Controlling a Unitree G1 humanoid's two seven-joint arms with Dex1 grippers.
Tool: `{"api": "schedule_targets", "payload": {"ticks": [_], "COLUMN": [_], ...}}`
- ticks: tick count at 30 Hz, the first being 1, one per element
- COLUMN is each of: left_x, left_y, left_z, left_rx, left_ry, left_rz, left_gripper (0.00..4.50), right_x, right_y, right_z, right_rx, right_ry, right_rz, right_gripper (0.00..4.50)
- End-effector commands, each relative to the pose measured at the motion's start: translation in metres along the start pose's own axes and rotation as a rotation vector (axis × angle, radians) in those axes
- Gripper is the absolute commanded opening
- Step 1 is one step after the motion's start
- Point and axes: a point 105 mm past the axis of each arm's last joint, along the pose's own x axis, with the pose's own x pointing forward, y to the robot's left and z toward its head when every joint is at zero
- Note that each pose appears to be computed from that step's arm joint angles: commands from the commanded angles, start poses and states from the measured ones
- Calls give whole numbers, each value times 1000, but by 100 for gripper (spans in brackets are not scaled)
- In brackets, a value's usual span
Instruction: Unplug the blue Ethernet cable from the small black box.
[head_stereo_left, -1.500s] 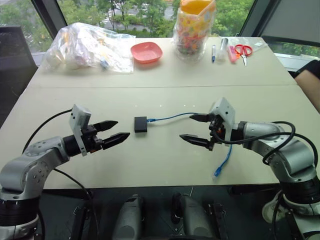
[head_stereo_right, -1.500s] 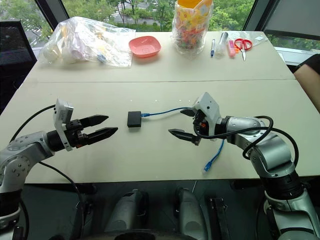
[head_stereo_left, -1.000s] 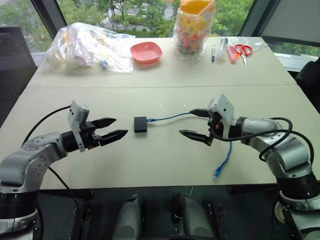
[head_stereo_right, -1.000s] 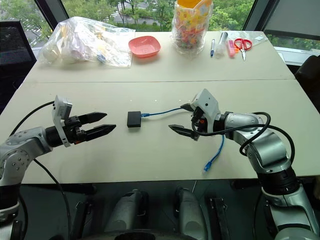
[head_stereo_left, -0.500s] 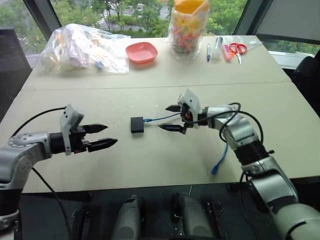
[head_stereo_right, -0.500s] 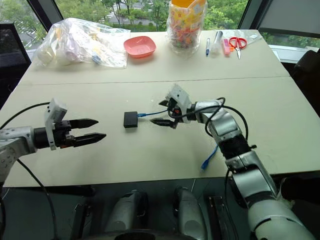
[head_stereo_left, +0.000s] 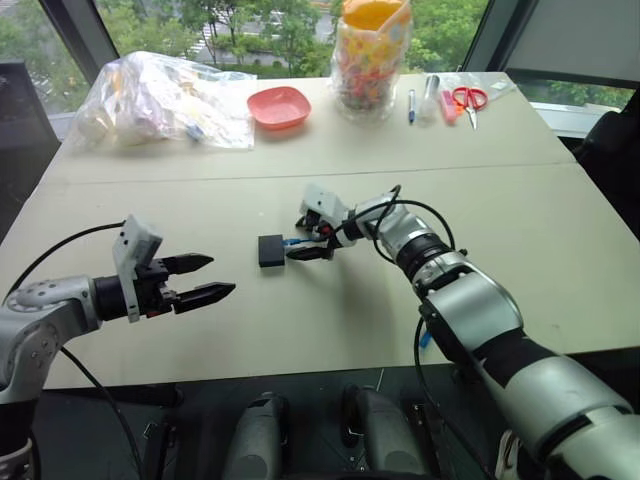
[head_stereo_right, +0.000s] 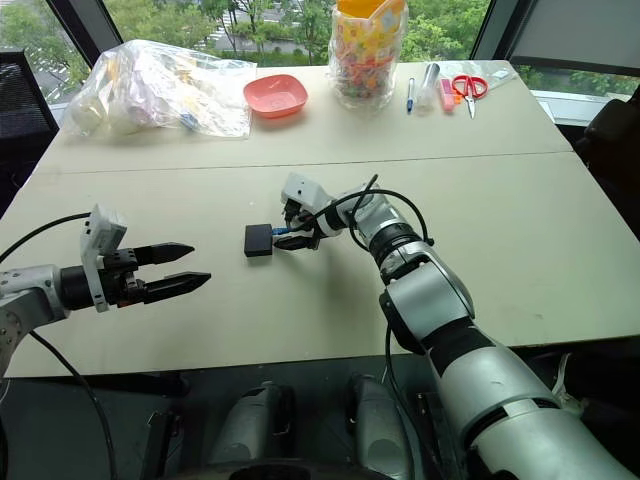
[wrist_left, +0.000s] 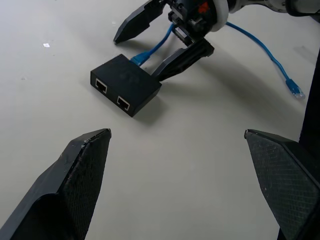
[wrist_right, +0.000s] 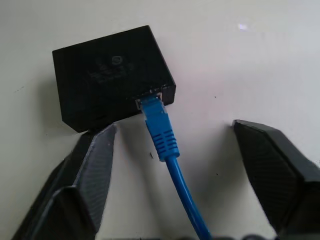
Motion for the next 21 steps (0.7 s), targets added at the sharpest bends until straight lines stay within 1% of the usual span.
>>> {"api": "schedule_targets", "payload": {"ticks": [1, 2, 3, 5, 6, 7, 8, 10, 13, 15, 17, 19, 21], "left_x": [-8, -8, -8, -7, -6, -4, -2, 1, 16, 31, 47, 62, 73], "left_y": [0, 1, 1, 4, 7, 10, 16, 26, 53, 61, 67, 75, 79], "left_z": [10, 10, 10, 10, 11, 13, 17, 22, 35, 46, 58, 68, 78], "left_rx": [38, 39, 39, 44, 48, 51, 46, 35, -35, -74, -107, -124, -142], "left_ry": [-35, -34, -34, -34, -37, -43, -62, -90, -166, -201, -229, -243, -263], "left_rz": [34, 37, 38, 41, 41, 40, 41, 44, 17, -67, -142, -175, -203], "left_gripper": [450, 450, 450, 450, 450, 450, 450, 450, 450, 450, 450, 450, 450], "right_x": [7, 6, 5, 3, 0, -3, -8, -16, -42, -59, -73, -82, -88], "right_y": [10, 9, 9, 5, 0, -6, -16, -26, -40, -37, -29, -24, -22], "right_z": [-14, -14, -15, -15, -14, -10, -3, 9, 45, 67, 81, 87, 91], "right_rx": [-15, -17, -20, -51, -97, -146, -221, -320, -584, -720, -812, -867, -881], "right_ry": [74, 74, 75, 82, 89, 87, 73, 42, -79, -178, -250, -267, -271], "right_rz": [43, 44, 44, 25, -9, -52, -119, -197, -351, -414, -457, -483, -509], "right_gripper": [216, 164, 121, 16, 7, 7, 7, 7, 7, 7, 7, 7, 7]}}
